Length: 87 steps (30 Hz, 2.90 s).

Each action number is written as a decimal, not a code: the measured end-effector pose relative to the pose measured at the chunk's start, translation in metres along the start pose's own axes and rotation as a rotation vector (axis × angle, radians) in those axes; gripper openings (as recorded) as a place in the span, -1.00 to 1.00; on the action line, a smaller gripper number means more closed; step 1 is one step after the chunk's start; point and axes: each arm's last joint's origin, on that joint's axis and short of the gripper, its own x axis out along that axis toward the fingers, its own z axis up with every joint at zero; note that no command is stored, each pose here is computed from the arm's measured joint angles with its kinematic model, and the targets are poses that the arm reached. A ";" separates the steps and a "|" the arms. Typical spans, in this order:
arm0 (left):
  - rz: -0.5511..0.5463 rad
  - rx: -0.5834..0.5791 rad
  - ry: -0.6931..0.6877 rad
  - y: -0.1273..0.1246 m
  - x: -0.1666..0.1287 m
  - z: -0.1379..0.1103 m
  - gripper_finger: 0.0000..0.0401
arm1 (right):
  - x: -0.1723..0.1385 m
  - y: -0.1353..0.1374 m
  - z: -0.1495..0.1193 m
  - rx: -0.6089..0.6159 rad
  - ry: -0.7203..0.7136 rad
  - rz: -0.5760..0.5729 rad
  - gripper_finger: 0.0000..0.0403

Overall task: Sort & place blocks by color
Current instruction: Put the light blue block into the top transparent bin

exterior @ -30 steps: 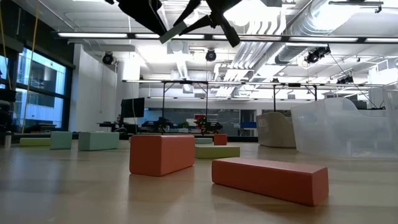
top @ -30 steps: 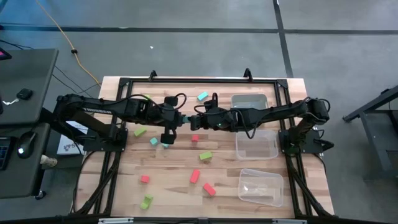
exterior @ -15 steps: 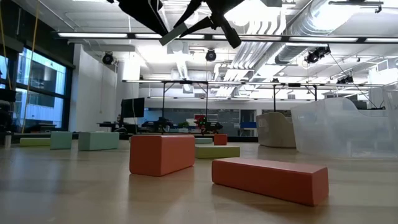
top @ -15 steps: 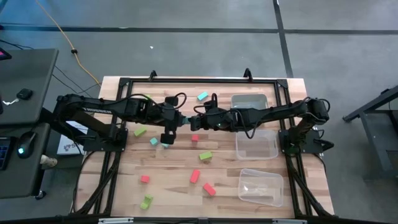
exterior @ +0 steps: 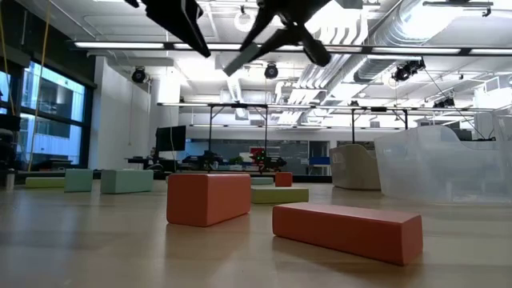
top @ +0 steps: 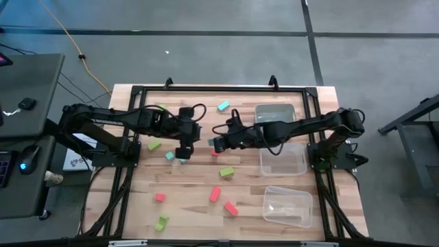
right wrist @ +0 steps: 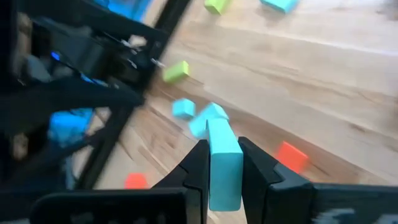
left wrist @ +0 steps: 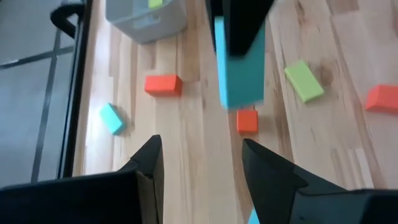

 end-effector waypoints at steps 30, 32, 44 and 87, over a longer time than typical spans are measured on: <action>0.008 -0.313 0.001 0.002 0.000 0.000 -0.32 | -0.086 -0.067 -0.011 -0.309 0.379 -0.683 -0.80; 0.011 -0.330 -0.001 0.002 0.000 0.000 -0.32 | -0.089 -0.071 -0.011 -0.324 0.401 -0.726 -0.80; 0.019 -0.369 -0.001 0.002 0.000 0.000 -0.31 | -0.091 -0.086 -0.042 -0.390 0.483 -0.830 -0.80; 0.019 -0.394 -0.002 0.002 0.000 0.000 -0.31 | -0.110 -0.176 -0.100 0.175 0.183 -0.195 -0.81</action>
